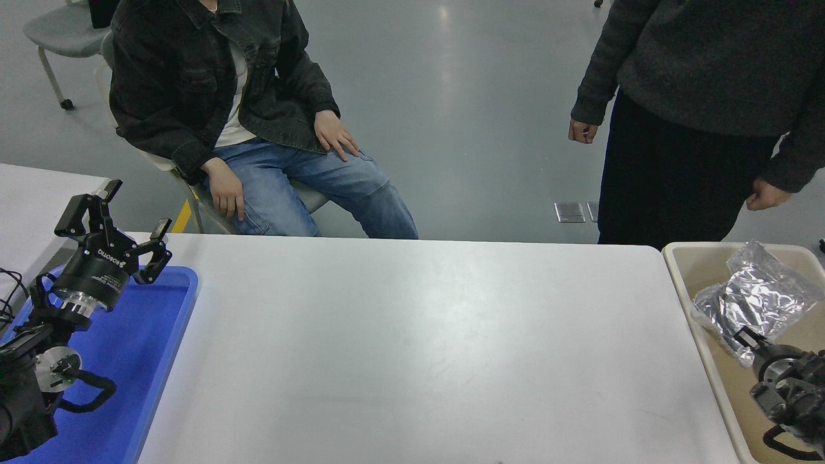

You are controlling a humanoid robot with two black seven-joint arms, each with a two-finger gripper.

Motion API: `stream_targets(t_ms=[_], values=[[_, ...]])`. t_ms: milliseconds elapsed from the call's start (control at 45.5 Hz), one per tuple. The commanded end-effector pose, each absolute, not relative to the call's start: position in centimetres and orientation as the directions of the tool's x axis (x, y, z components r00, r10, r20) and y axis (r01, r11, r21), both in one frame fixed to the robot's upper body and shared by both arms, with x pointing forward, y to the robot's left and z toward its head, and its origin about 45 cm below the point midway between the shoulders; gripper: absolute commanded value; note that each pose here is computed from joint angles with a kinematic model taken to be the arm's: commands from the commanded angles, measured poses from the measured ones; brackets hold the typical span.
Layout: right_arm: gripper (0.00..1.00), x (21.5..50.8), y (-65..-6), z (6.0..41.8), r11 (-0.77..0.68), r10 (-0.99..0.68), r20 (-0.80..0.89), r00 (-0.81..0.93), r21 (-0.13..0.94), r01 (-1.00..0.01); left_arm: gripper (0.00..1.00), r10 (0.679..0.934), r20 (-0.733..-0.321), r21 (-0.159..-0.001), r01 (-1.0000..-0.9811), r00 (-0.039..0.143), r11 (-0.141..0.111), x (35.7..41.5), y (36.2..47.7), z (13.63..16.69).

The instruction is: Clean the table surface

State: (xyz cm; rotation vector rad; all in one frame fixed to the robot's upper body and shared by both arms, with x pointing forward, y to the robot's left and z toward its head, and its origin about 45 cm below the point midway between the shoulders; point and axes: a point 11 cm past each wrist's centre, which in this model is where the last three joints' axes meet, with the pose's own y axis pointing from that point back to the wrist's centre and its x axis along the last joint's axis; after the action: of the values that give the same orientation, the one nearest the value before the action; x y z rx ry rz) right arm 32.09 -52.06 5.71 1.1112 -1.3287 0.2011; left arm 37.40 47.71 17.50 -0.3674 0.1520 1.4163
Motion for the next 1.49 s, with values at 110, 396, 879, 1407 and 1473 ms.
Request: stream_targets(t_ms=[110,396,879,1407,1473], values=[[0.13,31.5,-52.3,5.4,0.547,-0.480,0.831,0.281,0.534,-0.645,1.00,0.935,-0.319,-0.159,-0.9813,0.156,0.109,37.40,47.7,17.50],[1.00,32.1,-52.5,6.0,0.556,-0.502,0.830,0.243,0.525,-0.645,1.00,0.935,-0.319,-0.159,-0.9813,0.156,0.109,37.40,47.7,17.50],[1.00,34.4,-53.5,9.2,0.521,-0.543,0.815,0.202,0.516,-0.680,1.00,0.934,-0.320,-0.159,-0.9811,0.157,0.110,37.41,47.7,17.50],[1.00,36.8,-48.7,17.8,0.220,-0.845,0.526,0.099,0.511,-0.831,1.00,0.935,-0.319,-0.159,-0.9813,0.156,0.109,37.40,47.7,17.50],[1.00,36.9,-47.6,18.9,0.177,-0.860,0.497,0.112,0.499,-0.849,1.00,0.935,-0.319,-0.159,-0.9813,0.156,0.109,37.40,47.7,17.50]])
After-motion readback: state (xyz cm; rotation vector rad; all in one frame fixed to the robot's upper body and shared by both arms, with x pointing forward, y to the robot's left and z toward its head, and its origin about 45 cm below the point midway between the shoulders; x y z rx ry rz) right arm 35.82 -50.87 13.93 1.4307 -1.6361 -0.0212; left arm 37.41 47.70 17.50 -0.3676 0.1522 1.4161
